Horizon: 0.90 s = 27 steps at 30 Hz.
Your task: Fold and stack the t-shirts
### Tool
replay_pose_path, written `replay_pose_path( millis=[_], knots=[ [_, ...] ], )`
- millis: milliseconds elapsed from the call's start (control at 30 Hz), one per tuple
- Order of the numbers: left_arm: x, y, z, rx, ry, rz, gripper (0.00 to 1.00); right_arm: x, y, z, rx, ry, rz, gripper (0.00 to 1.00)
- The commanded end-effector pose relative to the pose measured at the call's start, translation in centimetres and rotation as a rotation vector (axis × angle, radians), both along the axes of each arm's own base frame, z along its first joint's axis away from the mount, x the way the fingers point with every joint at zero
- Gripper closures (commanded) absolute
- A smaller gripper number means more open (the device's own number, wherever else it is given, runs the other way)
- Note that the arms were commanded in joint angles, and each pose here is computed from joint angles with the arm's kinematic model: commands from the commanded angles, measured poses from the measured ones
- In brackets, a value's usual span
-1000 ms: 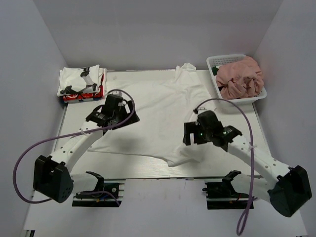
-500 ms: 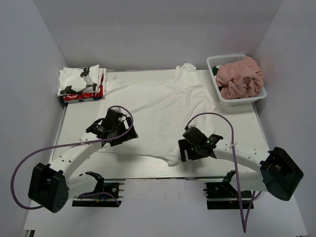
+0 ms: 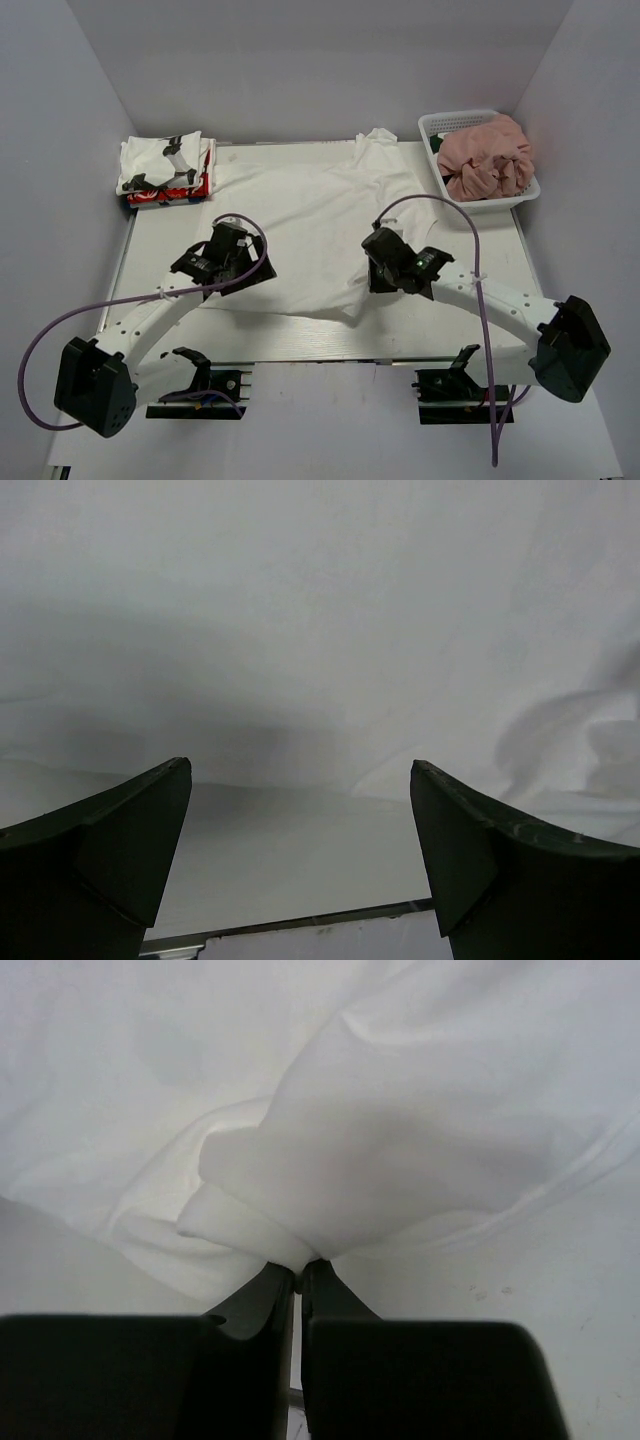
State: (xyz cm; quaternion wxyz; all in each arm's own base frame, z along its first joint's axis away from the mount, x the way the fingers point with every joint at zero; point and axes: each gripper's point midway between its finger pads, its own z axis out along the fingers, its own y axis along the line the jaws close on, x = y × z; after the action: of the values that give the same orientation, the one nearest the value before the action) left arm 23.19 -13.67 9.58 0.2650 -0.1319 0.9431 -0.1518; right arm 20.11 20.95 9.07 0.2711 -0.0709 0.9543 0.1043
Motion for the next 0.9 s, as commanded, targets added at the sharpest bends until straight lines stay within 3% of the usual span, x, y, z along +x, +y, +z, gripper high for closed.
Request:
replay_pose_path(
  millis=[0,167,300,333,367,400,433,467,500,600,633,700,733,867],
  knots=[
    [2.5,0.5,1.1,0.033,-0.044,0.05,0.0,3.4,0.3,4.2,-0.032,-0.115,-0.05,1.0],
    [4.7,1.1,1.4,0.097,-0.06,0.113,0.0,8.5,1.9,4.4,-0.109,-0.138,-0.027,1.0],
    [6.5,2.0,2.3,0.156,-0.08,0.165,0.0,14.9,5.4,3.0,-0.213,-0.082,0.08,1.0],
    [6.6,2.2,2.4,0.167,-0.077,0.171,0.0,16.1,5.5,2.8,-0.233,-0.072,0.117,0.95],
    [6.7,2.5,2.6,0.183,-0.083,0.182,0.0,18.4,6.5,2.3,-0.248,-0.078,0.131,0.84],
    [7.1,2.5,2.8,0.183,-0.086,0.198,0.0,20.4,7.8,4.3,-0.219,-0.121,0.137,0.64],
    [6.9,2.9,2.3,0.207,-0.069,0.203,0.0,20.8,7.5,2.0,-0.274,-0.062,0.152,0.43],
    [6.9,3.1,2.5,0.216,-0.07,0.209,0.0,20.9,7.0,0.1,-0.326,0.001,0.143,0.39],
    [6.9,3.4,2.5,0.227,-0.067,0.224,0.0,22.4,8.2,2.9,-0.287,-0.062,0.125,0.36],
    [6.5,4.5,2.3,0.264,-0.057,0.279,0.0,20.5,6.4,0.4,-0.342,-0.008,0.12,0.27],
    [6.3,4.7,2.0,0.277,-0.053,0.284,0.0,19.7,6.3,3.4,-0.285,-0.055,0.12,0.26],
    [6.1,5.0,1.8,0.282,-0.053,0.296,0.0,17.4,5.2,-0.5,-0.27,-0.021,0.116,0.26],
    [5.8,5.2,1.3,0.29,-0.042,0.295,0.0,17.8,5.8,1.7,-0.167,-0.08,0.115,0.26],
    [5.2,5.9,0.3,0.305,-0.018,0.32,0.0,15.5,4.6,1.0,-0.086,-0.105,0.125,0.26]
  ],
)
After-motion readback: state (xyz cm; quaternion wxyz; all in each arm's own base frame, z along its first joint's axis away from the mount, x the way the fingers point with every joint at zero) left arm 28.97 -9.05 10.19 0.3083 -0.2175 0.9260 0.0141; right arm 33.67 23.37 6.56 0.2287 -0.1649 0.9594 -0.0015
